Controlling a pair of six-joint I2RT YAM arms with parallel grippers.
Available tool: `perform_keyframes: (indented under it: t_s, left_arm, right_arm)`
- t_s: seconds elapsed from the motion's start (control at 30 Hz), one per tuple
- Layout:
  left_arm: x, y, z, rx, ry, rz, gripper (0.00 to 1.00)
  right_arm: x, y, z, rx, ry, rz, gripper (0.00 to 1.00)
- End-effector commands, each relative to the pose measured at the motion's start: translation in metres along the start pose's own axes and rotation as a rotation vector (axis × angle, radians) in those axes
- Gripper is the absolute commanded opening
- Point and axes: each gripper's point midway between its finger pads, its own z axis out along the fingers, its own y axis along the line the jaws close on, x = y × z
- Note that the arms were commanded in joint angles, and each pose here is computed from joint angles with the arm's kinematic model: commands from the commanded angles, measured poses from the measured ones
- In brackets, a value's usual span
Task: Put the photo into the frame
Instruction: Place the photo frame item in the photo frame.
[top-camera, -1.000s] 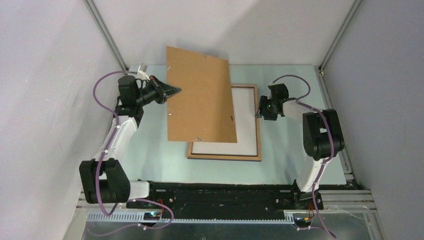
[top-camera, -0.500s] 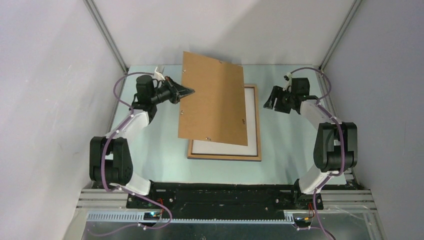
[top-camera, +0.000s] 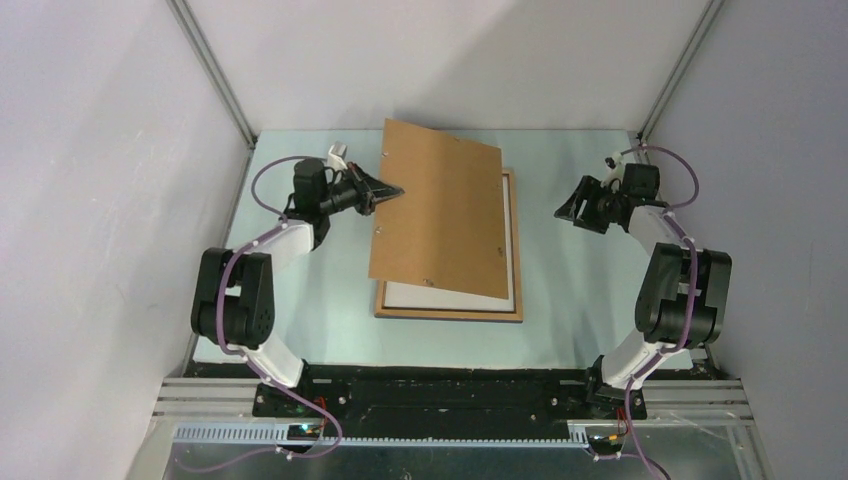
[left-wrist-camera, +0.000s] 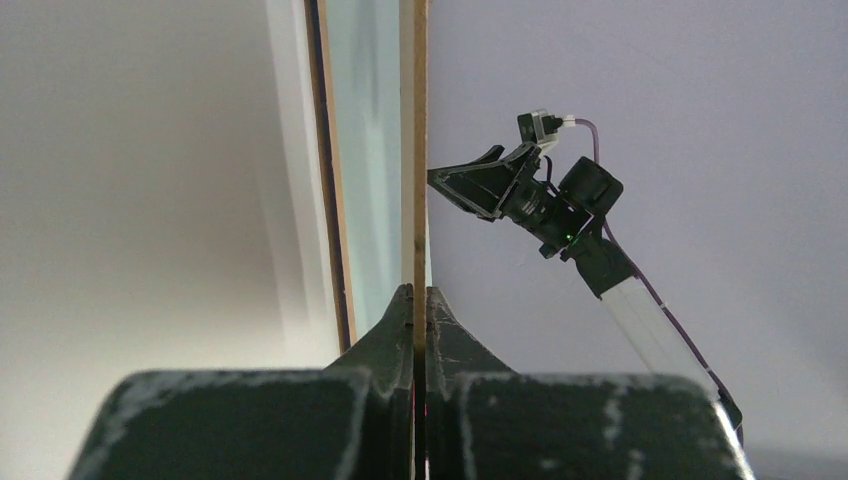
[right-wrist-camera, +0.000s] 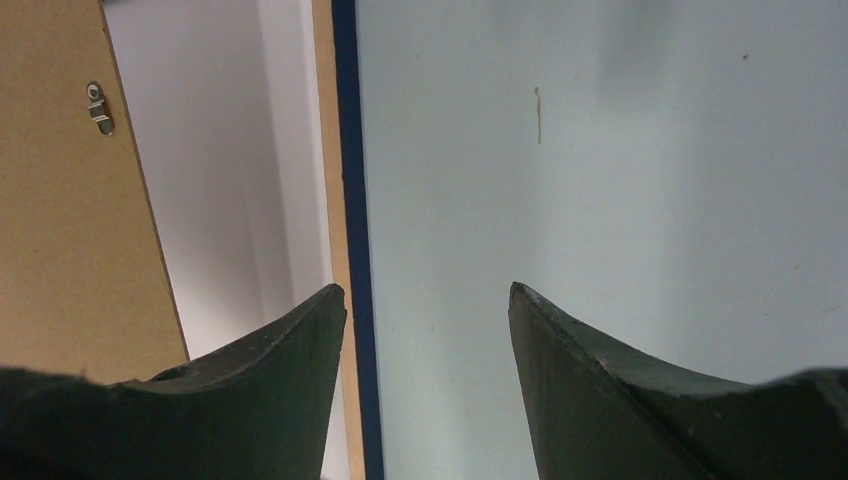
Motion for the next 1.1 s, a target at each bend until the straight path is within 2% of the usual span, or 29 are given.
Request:
perform_keyframes:
  t_s: [0.0,0.23,1.07]
  left_arm:
    - [-0.001,-0.022,0.004,0.087,-0.001,0.056,0.00]
    - [0.005,-0.002,0.013,0.056,0.002,0.034,0.00]
    - [0.016,0.020,0.032,0.033,0.021,0.011,0.00]
  right_arm:
    - [-0.011,0.002,-0.010,-0.035,-0.047,-0.023,0.65]
    - [-0.014,0.003,-0.014,-0.039,-0.072,-0.035,0.66]
    - [-0.008,0.003,-0.009,-0.048,-0.059,-0.027,0.68]
